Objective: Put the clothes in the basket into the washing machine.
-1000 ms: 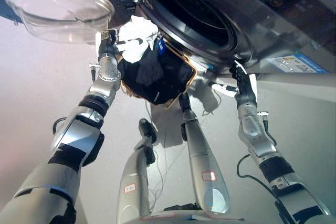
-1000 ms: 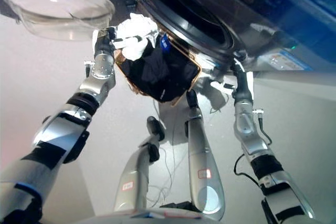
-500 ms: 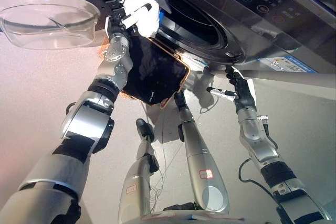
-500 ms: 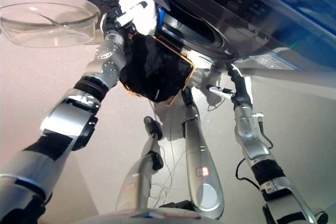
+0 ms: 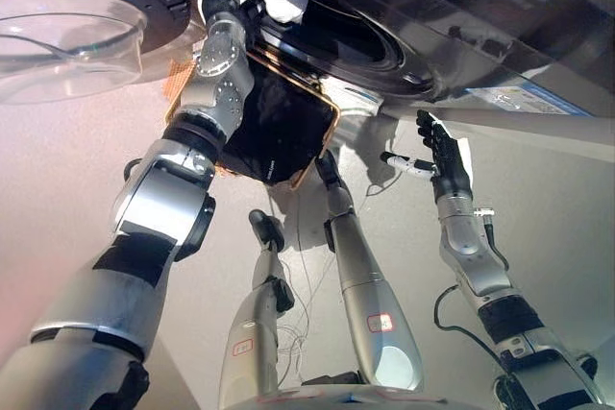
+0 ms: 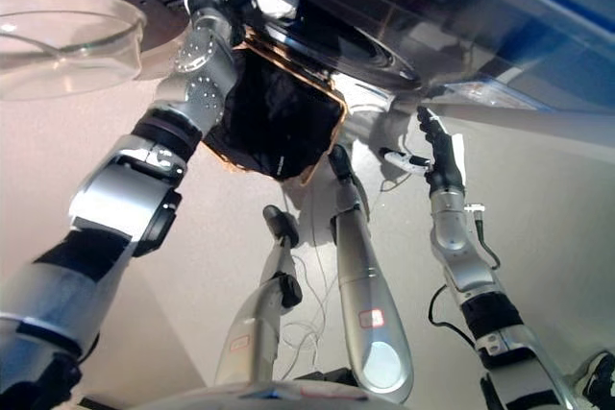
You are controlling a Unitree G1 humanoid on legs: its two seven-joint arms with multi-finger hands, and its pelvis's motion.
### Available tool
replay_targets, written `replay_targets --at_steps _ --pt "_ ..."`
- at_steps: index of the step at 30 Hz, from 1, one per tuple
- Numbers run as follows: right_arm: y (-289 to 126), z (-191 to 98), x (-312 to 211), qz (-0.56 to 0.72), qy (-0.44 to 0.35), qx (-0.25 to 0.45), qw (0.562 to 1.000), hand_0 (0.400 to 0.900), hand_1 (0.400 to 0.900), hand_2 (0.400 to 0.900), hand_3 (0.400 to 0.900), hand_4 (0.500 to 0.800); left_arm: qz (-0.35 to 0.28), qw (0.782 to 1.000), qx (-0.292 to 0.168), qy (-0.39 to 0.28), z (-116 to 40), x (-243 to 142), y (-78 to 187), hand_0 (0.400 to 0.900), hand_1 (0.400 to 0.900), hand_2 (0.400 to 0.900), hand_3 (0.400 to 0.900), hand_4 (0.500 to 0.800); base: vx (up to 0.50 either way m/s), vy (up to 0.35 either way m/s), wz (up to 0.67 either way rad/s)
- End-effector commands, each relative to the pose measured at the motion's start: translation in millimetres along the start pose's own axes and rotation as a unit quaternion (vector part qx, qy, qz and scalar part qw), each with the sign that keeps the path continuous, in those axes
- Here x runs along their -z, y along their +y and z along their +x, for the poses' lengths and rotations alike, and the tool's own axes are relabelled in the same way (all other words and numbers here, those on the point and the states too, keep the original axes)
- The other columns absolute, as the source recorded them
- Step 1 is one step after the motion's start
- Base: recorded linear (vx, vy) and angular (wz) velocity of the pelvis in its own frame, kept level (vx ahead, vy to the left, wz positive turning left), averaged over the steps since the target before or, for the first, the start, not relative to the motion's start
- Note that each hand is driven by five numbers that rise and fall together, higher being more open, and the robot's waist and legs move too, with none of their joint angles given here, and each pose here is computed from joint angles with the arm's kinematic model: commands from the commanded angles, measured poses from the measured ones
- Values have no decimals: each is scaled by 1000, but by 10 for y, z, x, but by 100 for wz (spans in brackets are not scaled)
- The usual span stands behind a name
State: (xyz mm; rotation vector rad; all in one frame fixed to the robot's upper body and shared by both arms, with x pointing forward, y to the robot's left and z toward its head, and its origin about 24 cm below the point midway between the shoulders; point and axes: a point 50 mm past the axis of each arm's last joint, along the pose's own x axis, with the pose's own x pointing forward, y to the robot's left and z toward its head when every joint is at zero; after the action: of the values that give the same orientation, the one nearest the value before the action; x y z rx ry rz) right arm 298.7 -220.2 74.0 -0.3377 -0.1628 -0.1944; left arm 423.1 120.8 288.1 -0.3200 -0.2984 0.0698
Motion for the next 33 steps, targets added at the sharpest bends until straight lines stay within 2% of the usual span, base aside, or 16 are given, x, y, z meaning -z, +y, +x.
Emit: replay_targets --at_steps 1,4,7,10,11,16,23,33 --pt "-160 -330 193 -27 11 11 1000 900 900 900 900 800 9 1000 -10 2 -38 164 -152 400 400 400 400 500 -3 15 -10" --pt "-152 -319 146 -30 -4 8 1000 900 900 900 900 800 42 998 -35 3 -15 172 3 400 400 400 400 500 -9 15 -15" --pt "-173 -319 134 -31 -8 12 999 900 900 900 900 800 35 998 -57 8 -3 172 78 400 400 400 400 500 -3 -24 6" --pt "-219 -325 137 -31 -8 20 999 900 900 900 900 800 32 998 -49 5 -11 172 32 400 400 400 400 500 -3 -7 20" --pt "-232 -328 137 -32 -9 21 999 900 900 900 900 800 30 999 -42 4 -21 182 -17 900 900 900 900 800 -11 -14 26" --pt "-260 -327 138 -34 -9 22 999 900 900 900 900 800 27 999 -33 8 -43 225 -92 900 900 900 900 800 0 11 16" --pt "-250 -342 174 -36 -1 15 999 900 900 900 900 800 25 999 -32 16 -84 338 -48 900 900 900 900 800 4 15 11" --pt "-215 -295 213 -46 12 1 999 900 900 900 900 800 1 997 -28 75 -322 884 104 900 900 900 900 800 -21 34 19"
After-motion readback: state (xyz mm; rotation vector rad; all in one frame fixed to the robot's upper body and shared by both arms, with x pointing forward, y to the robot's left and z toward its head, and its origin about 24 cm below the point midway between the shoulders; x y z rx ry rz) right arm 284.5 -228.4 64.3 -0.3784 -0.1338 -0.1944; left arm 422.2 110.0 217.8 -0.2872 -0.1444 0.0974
